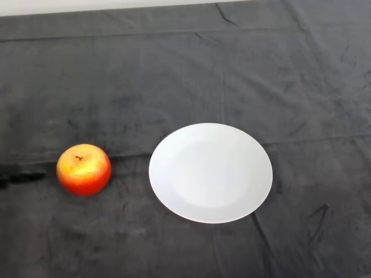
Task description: Move the apple to the plate
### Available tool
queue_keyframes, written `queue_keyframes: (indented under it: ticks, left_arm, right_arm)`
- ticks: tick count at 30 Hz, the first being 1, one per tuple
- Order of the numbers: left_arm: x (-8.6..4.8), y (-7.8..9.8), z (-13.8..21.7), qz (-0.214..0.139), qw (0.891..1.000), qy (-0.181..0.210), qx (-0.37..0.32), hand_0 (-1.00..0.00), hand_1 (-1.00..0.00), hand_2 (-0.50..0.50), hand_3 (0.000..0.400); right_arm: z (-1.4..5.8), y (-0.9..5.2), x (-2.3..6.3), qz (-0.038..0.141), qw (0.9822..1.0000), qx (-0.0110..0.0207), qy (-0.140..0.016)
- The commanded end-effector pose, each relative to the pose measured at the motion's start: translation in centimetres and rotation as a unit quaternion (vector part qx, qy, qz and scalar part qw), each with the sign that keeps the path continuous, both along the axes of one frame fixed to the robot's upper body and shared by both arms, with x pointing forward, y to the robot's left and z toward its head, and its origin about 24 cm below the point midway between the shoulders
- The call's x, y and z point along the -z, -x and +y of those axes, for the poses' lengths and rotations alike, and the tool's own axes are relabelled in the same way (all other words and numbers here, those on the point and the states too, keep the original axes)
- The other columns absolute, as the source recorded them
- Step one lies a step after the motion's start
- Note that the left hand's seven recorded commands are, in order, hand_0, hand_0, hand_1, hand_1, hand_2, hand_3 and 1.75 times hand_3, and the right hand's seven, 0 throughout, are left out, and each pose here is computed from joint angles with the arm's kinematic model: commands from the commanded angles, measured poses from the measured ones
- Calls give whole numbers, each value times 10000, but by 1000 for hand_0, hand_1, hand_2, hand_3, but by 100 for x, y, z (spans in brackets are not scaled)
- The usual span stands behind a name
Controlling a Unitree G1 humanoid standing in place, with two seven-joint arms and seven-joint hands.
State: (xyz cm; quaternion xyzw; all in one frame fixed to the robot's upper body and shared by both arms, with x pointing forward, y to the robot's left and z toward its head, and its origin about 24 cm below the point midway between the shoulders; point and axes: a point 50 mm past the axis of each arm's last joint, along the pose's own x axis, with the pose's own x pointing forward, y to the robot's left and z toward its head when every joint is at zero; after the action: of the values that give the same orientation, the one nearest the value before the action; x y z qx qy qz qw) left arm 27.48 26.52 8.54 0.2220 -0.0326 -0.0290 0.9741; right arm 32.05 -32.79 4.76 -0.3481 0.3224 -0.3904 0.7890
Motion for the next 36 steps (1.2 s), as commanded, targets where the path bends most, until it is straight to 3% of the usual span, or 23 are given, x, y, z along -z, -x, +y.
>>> queue_keyframes:
  ticks: [1, 16, 27, 36]
  left_arm:
    - [1, 56, -74, 117, 9995, -185, 245, 0, 0, 0, 0]
    - [110, -37, -109, 588, 9959, -579, 383, 0, 0, 0, 0]
    - [266, -159, -189, 519, 9962, -702, -9, 0, 0, 0, 0]
    - [221, -275, -196, 262, 9965, -686, -402, 0, 0, 0, 0]
  right_arm:
    - [-50, 84, 78, 171, 9998, 71, 11]
    - [-50, 86, 77, 167, 9998, 61, 5]
    - [-50, 86, 77, 168, 9998, 59, 4]
    - [-50, 87, 77, 169, 9998, 59, 3]
